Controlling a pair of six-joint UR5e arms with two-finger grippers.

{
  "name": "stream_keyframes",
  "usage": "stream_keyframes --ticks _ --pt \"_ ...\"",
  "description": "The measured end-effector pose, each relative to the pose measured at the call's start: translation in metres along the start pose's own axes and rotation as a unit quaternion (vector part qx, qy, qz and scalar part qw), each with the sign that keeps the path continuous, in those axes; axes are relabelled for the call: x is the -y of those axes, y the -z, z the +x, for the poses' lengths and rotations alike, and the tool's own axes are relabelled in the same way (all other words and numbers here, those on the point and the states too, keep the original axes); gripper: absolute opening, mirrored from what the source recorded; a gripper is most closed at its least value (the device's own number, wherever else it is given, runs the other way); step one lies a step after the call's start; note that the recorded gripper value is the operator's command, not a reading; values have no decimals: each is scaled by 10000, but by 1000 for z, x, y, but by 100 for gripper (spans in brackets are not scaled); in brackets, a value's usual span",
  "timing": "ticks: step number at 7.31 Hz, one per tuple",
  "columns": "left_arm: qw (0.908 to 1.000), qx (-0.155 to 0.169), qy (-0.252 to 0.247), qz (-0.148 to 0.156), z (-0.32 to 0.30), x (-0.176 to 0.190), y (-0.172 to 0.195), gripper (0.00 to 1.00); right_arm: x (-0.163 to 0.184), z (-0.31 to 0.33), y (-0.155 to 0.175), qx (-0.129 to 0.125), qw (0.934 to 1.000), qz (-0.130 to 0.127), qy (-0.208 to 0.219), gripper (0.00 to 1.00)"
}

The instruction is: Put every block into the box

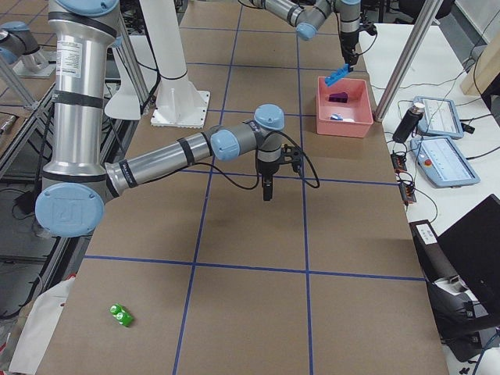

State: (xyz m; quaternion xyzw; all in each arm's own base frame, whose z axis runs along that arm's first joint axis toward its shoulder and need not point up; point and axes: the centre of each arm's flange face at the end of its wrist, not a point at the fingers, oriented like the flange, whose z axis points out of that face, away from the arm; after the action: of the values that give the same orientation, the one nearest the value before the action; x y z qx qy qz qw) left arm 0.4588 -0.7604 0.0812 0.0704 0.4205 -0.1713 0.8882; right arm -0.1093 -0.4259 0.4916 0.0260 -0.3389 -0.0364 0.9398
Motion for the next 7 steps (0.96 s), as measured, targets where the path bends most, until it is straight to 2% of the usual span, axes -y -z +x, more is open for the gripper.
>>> stream_keyframes --ticks 1,2,3,6,7 --pt "10000 23 51 -1 1 -2 -14 63 -15 16 -1 -56 9999 -64 128 99" --pt "10000 31 56 -23 2 -6 -22 92 -27 31 -1 -103 9996 -121 232 99" --pt "10000 29 31 -52 4 -11 -26 100 -38 45 -1 -143 9992 -171 332 99" --pt "9998 -41 -151 -116 11 -25 -28 100 -70 80 -6 -221 9982 -318 458 99" --pt "9989 -84 -441 -125 5 -30 -30 100 -94 97 -14 -225 9980 -321 497 99"
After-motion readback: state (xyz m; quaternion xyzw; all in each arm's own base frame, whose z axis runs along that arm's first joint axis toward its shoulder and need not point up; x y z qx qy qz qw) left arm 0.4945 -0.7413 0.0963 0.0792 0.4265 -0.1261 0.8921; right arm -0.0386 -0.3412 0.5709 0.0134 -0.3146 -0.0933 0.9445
